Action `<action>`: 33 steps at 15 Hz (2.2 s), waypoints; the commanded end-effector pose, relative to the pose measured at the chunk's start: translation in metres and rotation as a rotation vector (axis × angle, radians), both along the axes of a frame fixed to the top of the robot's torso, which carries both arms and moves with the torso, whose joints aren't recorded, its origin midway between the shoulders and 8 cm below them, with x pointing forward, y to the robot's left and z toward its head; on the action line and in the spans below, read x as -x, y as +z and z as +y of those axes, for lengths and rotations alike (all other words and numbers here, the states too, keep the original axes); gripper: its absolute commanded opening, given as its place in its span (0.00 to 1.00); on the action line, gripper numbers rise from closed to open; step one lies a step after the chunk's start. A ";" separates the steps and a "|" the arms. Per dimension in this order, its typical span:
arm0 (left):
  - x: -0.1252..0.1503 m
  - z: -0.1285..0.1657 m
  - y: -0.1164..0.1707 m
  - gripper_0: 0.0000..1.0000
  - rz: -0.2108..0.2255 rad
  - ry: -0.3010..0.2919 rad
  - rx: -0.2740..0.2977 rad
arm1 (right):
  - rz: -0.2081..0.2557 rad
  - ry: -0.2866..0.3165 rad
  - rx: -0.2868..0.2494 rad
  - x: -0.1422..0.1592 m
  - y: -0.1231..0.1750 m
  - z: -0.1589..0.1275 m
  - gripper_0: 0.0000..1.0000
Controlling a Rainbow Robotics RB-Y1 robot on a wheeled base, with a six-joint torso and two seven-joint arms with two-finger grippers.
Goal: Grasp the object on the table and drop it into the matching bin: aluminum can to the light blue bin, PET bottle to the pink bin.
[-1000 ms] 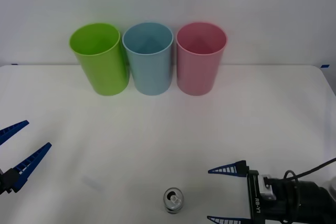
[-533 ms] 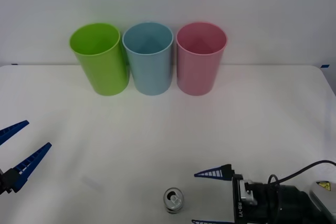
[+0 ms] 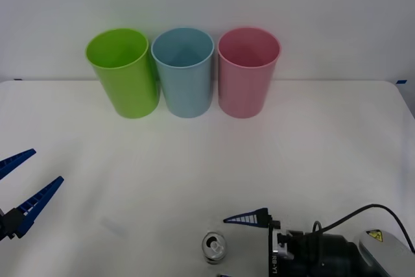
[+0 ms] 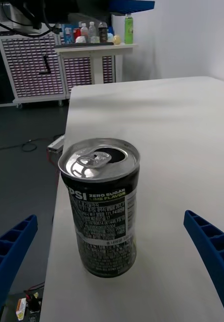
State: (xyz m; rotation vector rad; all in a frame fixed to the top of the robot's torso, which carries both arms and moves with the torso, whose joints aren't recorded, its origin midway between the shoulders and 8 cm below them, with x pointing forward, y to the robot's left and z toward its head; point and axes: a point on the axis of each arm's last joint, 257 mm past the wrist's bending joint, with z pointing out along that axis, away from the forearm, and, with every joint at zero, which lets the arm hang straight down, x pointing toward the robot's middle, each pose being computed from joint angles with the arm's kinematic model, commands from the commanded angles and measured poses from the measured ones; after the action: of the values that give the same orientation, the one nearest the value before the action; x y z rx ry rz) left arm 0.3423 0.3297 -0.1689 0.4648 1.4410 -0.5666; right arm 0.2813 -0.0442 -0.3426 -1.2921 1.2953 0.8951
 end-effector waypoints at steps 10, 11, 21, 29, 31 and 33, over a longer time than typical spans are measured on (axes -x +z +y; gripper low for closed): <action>0.000 0.000 0.000 1.00 0.000 0.000 0.000 | -0.044 -0.026 0.010 -0.004 -0.009 0.038 1.00; 0.000 0.000 0.000 1.00 0.000 0.000 0.000 | -0.044 -0.028 0.009 -0.004 -0.009 0.038 1.00; 0.000 0.000 0.000 1.00 0.000 0.000 0.000 | -0.053 -0.037 0.006 -0.007 -0.007 0.038 0.00; 0.000 0.000 0.000 1.00 0.000 0.000 0.000 | -0.071 -0.053 -0.051 -0.018 0.019 0.036 0.00; 0.000 0.000 0.000 1.00 0.000 0.000 0.000 | -0.080 -0.063 -0.079 -0.024 0.035 0.034 0.00; 0.000 0.000 0.000 1.00 0.000 0.000 0.000 | -0.088 -0.082 -0.112 -0.031 0.054 0.031 0.00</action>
State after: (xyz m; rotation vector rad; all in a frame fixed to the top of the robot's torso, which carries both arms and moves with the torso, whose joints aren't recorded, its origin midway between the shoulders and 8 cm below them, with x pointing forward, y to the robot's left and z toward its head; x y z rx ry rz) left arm 0.3423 0.3297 -0.1689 0.4649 1.4410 -0.5666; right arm 0.3089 -0.0116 -0.2969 -1.1865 1.2103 0.8338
